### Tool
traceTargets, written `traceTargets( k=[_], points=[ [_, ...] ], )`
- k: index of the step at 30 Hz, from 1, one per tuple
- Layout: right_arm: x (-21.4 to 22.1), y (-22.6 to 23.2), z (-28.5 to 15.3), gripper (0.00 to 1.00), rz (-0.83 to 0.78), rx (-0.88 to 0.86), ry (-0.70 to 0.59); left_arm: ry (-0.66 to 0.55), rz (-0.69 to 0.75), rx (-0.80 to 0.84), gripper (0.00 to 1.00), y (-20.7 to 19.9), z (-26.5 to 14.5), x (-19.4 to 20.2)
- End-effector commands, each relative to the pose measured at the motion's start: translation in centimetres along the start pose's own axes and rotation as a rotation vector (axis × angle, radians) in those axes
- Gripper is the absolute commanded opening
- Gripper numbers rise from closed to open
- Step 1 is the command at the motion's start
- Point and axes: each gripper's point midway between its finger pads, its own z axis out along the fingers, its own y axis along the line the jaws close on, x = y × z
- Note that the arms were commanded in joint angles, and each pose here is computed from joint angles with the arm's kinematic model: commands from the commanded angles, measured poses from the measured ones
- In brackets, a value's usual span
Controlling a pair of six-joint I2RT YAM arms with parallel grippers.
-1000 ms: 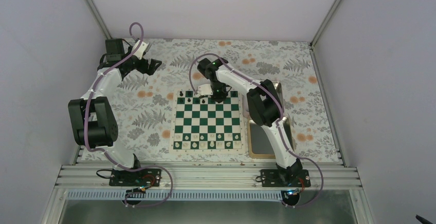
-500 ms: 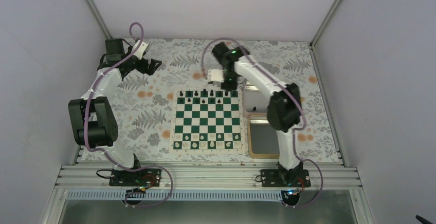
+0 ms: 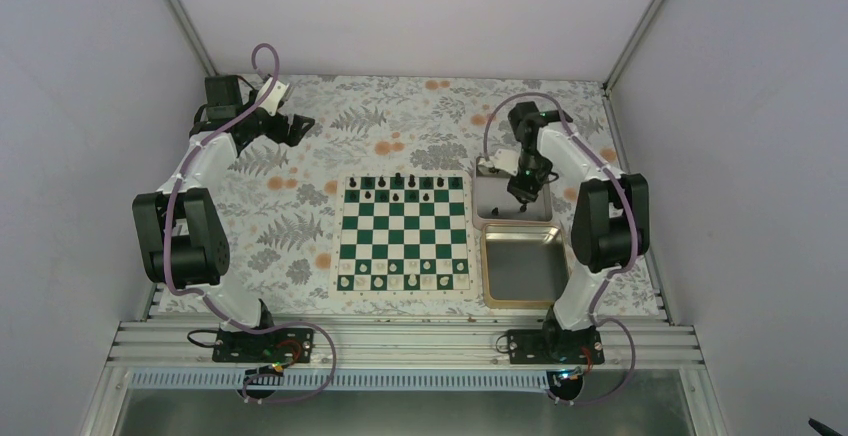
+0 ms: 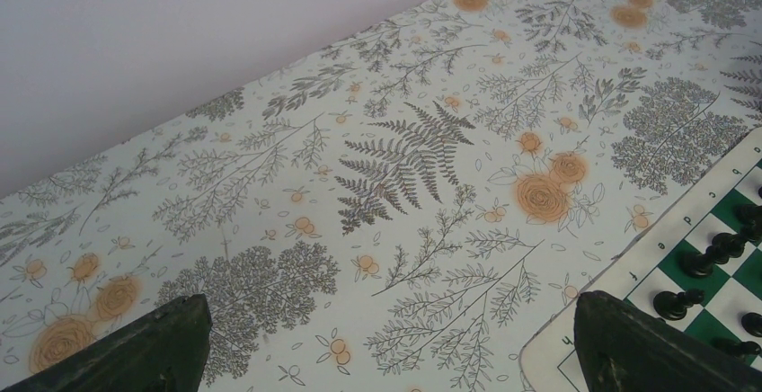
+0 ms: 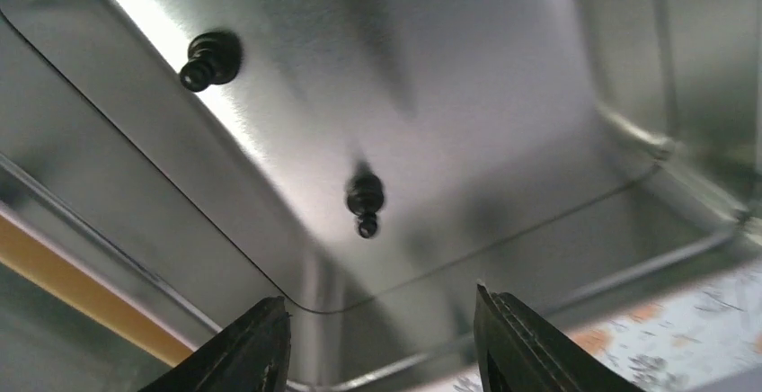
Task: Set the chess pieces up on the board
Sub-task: Pick up the chess piece from the storage box.
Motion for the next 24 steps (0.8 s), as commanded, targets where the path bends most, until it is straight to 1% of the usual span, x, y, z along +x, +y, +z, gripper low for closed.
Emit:
traceTargets(
  k=[1,8,13,18,24],
  points=[
    [0.4,0.4,1.9,0.54,0.06,-0.011,-0.019,-0.022,0.011,0.017,1.0,0.0,0.0,-0.5],
    [1.3,1.2,4.9,0.51,0.085,-0.062,0.001,-0.02,0.009,0.017,1.0,0.0,0.1,-0.5],
    [1.2,1.0,5.8,0.47,0.095,-0.081,-0.022,-0.019,0.006,0.018,1.0,0.0,0.1,-0.5],
    [0.9,1.0,6.6,0.4,0.1,-0.106,-0.04,-0.018,0.006,0.017,1.0,0.0,0.1,-0.6],
    [0.9,0.7,7.2,0.25,0.113,-0.124,-0.041,-0.015,0.007,0.015,1.0,0.0,0.1,-0.6]
  ],
)
